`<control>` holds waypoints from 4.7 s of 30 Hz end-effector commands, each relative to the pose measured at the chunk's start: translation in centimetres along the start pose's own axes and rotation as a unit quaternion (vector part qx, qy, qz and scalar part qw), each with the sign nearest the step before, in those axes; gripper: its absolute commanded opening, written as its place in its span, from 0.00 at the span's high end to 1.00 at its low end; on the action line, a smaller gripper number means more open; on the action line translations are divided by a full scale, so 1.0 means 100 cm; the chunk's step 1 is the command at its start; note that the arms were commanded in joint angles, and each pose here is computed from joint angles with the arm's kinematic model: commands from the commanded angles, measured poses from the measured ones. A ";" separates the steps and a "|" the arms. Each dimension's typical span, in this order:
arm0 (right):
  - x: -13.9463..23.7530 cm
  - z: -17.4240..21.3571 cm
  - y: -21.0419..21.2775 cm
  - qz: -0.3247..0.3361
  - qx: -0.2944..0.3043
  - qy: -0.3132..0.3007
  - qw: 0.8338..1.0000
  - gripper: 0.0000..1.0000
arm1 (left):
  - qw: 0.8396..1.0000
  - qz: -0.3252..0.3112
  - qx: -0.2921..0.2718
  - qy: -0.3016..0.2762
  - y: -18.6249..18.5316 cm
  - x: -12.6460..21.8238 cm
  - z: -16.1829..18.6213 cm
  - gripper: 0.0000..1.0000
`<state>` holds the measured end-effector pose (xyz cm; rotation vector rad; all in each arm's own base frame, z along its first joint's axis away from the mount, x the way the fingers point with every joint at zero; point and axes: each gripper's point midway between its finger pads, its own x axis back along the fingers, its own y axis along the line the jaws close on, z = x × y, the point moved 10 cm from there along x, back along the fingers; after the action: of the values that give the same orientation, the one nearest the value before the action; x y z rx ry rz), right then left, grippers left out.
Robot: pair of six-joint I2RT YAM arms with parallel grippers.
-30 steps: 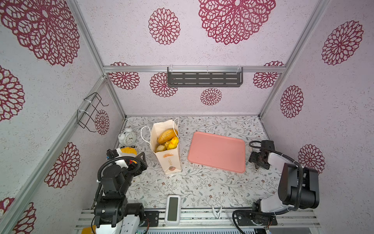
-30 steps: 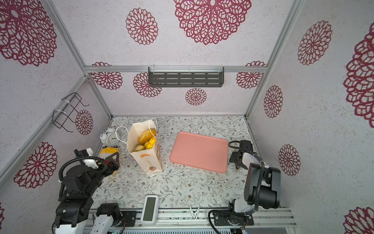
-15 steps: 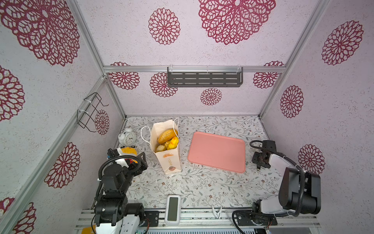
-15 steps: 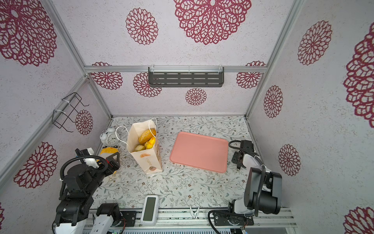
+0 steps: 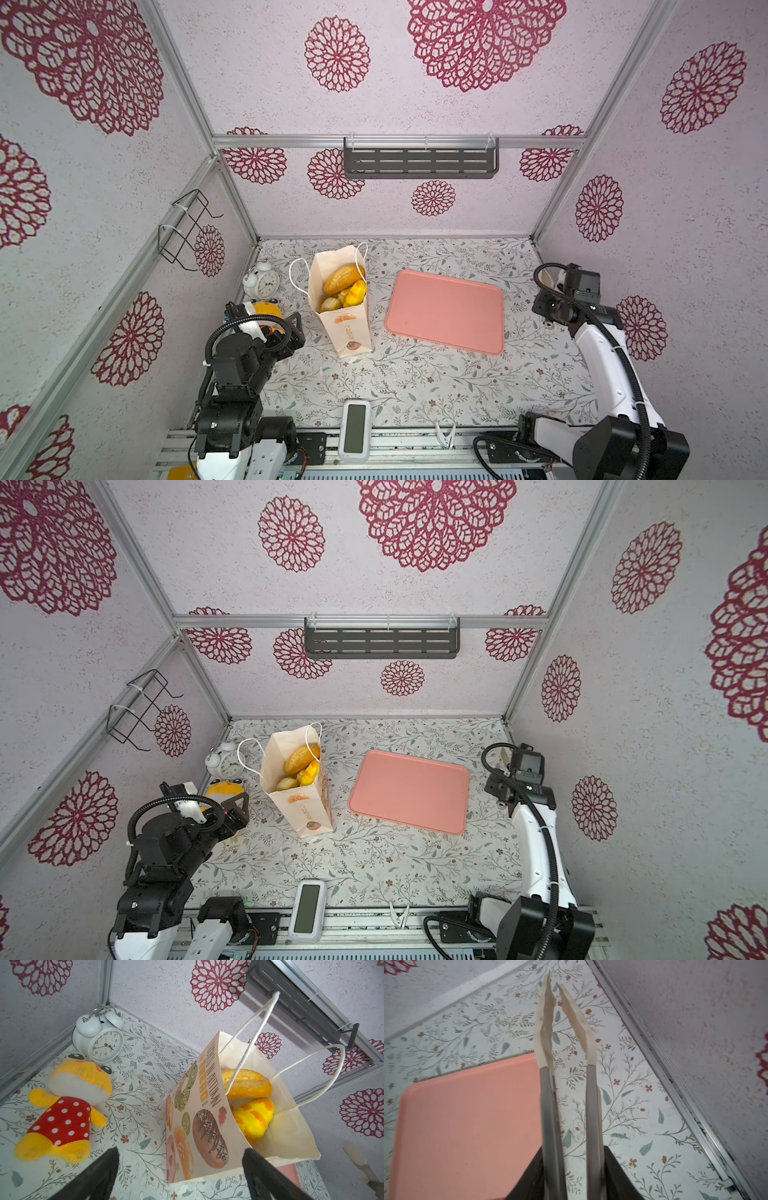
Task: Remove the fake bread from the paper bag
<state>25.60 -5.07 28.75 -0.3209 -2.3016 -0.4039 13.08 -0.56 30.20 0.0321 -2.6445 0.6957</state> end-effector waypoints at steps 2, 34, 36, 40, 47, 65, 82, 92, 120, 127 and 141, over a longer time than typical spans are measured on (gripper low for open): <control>0.035 -0.024 0.028 -0.114 -0.015 0.018 0.993 0.57 | 0.999 0.018 -0.006 0.035 -0.007 -0.007 -0.003 0.03; 0.191 -0.051 0.193 -0.495 0.082 0.048 0.864 0.52 | 0.983 -0.053 0.021 0.173 -0.047 -0.007 -0.036 0.03; 0.193 -0.047 0.200 -0.505 0.085 0.054 0.857 0.52 | 0.984 -0.060 0.021 0.166 -0.045 -0.005 -0.036 0.03; 0.203 -0.039 0.212 -0.526 0.094 0.058 0.843 0.53 | 0.986 -0.071 0.028 0.147 -0.041 0.000 -0.036 0.03; 0.223 -0.014 0.244 -0.575 0.108 0.083 0.807 0.54 | 0.988 -0.050 0.088 0.116 -0.041 0.010 -0.037 0.03; 0.236 0.035 0.294 -0.622 0.136 0.134 0.759 0.56 | 0.984 -0.052 0.122 0.121 -0.056 0.004 -0.058 0.03; 0.246 0.033 0.255 -0.593 0.125 0.089 0.791 0.56 | 0.975 -0.107 0.047 0.187 -0.063 -0.072 -0.062 0.18; 0.243 0.036 0.249 -0.583 0.124 0.086 0.798 0.56 | 0.975 -0.086 0.044 0.201 -0.063 -0.090 -0.052 0.40; 0.233 0.041 0.245 -0.558 0.126 0.090 0.816 0.56 | 0.975 -0.081 0.016 0.204 -0.059 -0.108 -0.043 1.00; 0.233 0.042 0.242 -0.547 0.135 0.089 0.822 0.56 | 0.976 -0.096 -0.063 0.187 -0.068 -0.103 -0.075 1.00; 0.229 0.039 0.222 -0.446 0.252 0.058 0.857 0.56 | 0.955 -0.084 -0.208 0.194 -0.087 -0.121 -0.116 1.00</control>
<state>15.75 20.78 45.54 1.0564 -2.0897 -0.3709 29.37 -3.76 37.51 0.0336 -2.2606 0.1192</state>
